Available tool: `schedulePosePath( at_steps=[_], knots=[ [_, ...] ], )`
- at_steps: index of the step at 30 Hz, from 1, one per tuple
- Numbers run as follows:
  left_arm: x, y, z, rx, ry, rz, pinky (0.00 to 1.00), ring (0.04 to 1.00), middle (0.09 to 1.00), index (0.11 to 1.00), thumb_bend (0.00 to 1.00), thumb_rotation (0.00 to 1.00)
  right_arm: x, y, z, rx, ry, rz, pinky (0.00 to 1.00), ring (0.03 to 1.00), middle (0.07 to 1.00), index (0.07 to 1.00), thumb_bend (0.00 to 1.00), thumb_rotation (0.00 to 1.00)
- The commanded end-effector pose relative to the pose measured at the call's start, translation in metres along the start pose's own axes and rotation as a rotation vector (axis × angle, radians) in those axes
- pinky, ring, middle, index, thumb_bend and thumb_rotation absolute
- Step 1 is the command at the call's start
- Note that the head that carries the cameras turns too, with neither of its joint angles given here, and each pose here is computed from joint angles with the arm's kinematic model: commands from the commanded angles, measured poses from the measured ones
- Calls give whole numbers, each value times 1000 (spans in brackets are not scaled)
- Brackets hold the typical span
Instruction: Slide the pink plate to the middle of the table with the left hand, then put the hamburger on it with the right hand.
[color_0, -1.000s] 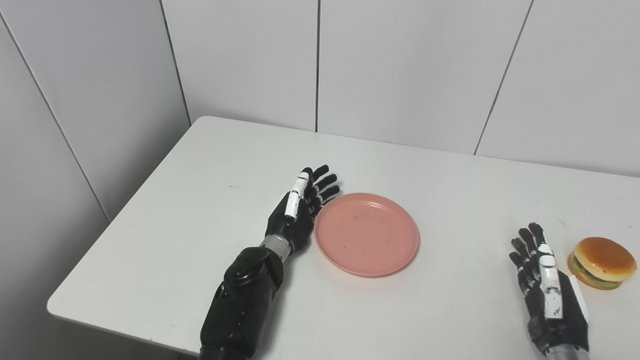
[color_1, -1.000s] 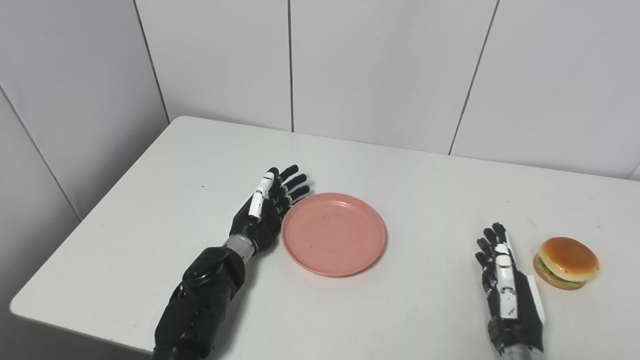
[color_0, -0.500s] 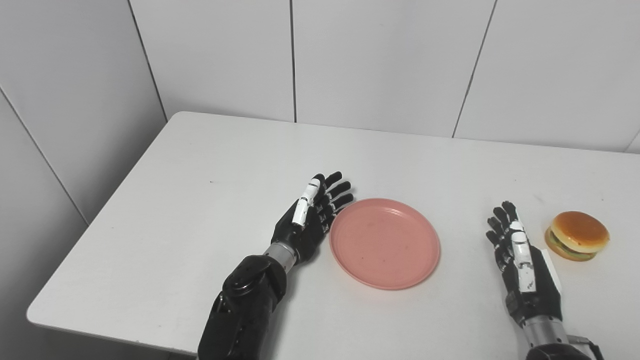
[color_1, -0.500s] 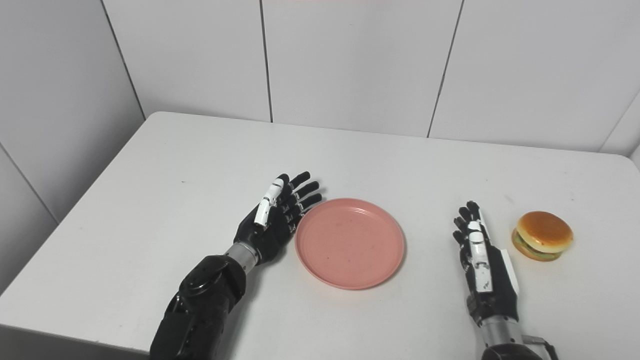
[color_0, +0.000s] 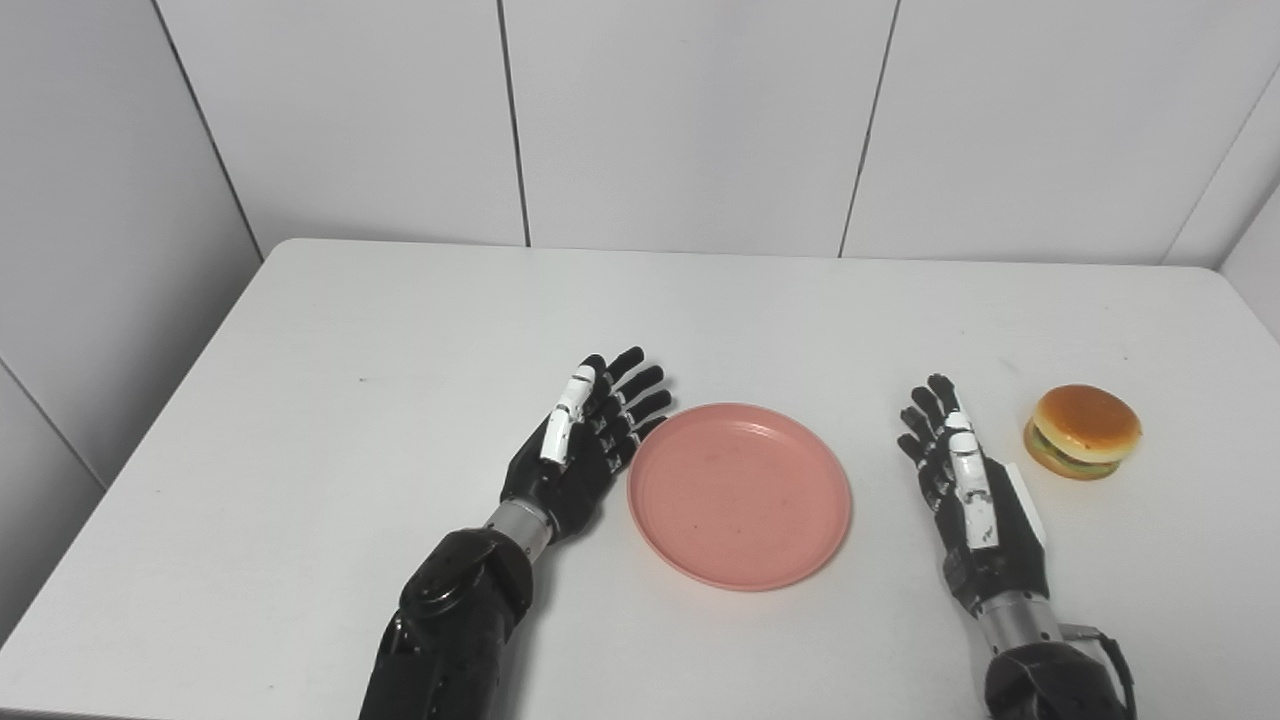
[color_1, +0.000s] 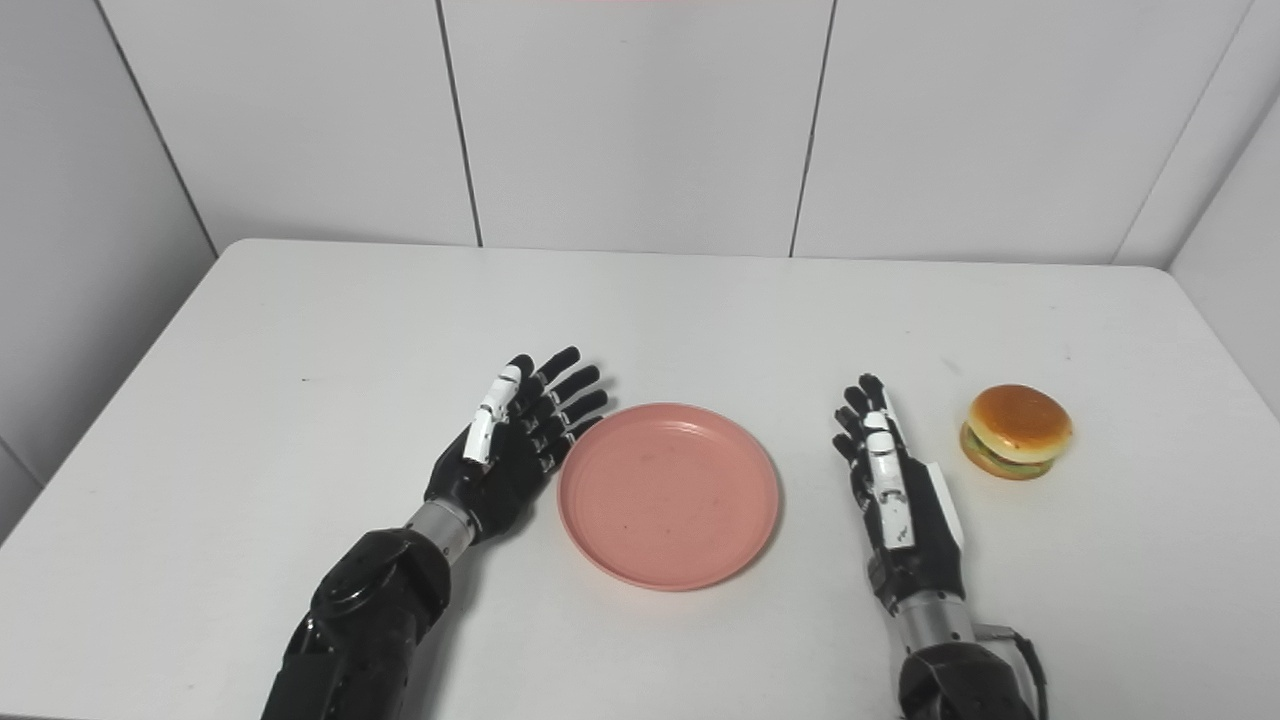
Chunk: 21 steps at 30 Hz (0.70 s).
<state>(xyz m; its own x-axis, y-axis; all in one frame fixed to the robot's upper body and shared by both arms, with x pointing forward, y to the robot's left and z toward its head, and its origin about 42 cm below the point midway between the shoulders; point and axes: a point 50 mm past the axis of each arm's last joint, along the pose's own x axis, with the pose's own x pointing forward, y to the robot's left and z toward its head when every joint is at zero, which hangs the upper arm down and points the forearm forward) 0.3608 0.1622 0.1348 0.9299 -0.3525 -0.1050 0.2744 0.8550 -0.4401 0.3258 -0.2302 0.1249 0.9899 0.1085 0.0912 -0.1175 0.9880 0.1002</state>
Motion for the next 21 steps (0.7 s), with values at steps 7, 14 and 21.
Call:
schedulePosePath(
  at_steps=[7, 14, 21],
  knots=[
    [-3, 12, 4, -1, 8, 30, 939, 929, 935, 926, 345, 1000, 6, -1, 30, -44, -75, 21, 993, 968, 966, 978, 386, 1000],
    [-6, 22, 4, -7, 11, 42, 938, 926, 931, 924, 344, 1000, 16, 0, 69, -119, -174, -2, 929, 926, 939, 957, 409, 1000],
    [-9, 38, 3, -20, 13, 48, 945, 933, 940, 936, 348, 1000, 27, -7, 112, -305, -275, -34, 930, 921, 927, 941, 482, 1000]
  ],
)
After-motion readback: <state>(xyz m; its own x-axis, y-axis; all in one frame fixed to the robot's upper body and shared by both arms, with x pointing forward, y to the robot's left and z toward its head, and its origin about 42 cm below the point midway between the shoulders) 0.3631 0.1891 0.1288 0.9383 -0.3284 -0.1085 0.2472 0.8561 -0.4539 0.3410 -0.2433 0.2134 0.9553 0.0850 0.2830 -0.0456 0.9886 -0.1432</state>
